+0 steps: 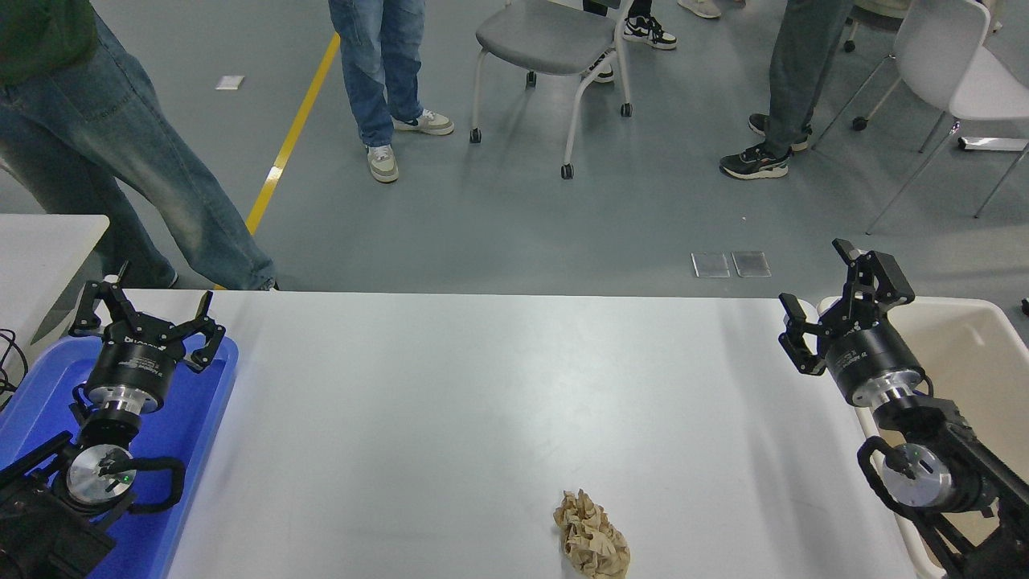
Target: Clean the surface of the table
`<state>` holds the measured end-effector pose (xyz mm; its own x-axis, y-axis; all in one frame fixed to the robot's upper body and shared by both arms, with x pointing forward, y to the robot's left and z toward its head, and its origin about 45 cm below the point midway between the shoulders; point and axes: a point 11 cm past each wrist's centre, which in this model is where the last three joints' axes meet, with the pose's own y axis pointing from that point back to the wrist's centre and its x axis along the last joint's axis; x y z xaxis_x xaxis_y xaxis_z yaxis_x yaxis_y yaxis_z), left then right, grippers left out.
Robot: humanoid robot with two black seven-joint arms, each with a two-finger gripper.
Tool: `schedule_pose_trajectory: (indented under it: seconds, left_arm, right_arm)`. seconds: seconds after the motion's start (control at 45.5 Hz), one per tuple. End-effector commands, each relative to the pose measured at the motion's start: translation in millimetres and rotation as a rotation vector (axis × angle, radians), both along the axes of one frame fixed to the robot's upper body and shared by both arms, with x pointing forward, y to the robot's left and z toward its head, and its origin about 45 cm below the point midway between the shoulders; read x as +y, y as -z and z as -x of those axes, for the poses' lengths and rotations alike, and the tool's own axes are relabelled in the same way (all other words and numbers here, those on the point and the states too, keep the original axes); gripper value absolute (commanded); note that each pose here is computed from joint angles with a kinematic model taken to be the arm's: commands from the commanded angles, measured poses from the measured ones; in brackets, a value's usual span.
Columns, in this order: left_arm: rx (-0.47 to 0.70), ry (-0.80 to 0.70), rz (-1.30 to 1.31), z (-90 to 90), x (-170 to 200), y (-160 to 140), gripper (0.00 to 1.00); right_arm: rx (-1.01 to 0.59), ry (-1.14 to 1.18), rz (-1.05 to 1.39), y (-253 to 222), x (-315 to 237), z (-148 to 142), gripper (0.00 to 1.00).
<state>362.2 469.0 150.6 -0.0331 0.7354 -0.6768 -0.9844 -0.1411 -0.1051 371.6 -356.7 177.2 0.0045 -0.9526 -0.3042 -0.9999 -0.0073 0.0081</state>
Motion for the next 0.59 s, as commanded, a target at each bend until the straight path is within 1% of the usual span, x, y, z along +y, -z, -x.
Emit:
schedule_pose_trajectory:
  seconds: [0.0,0.308,0.571]
  left_arm:
    - [0.000,0.000,0.000,0.0,0,0,1.00]
    - [0.000,0.000,0.000,0.0,0,0,1.00]
    - [0.000,0.000,0.000,0.0,0,0,1.00]
  right_arm:
    - [-0.011,0.024,-0.049,5,-1,-9,0.99]
    - [0.016,0.073,-0.030,14,-15,-11,0.99]
    - [0.007,0.053,-0.028,11,-12,-12,0.99]
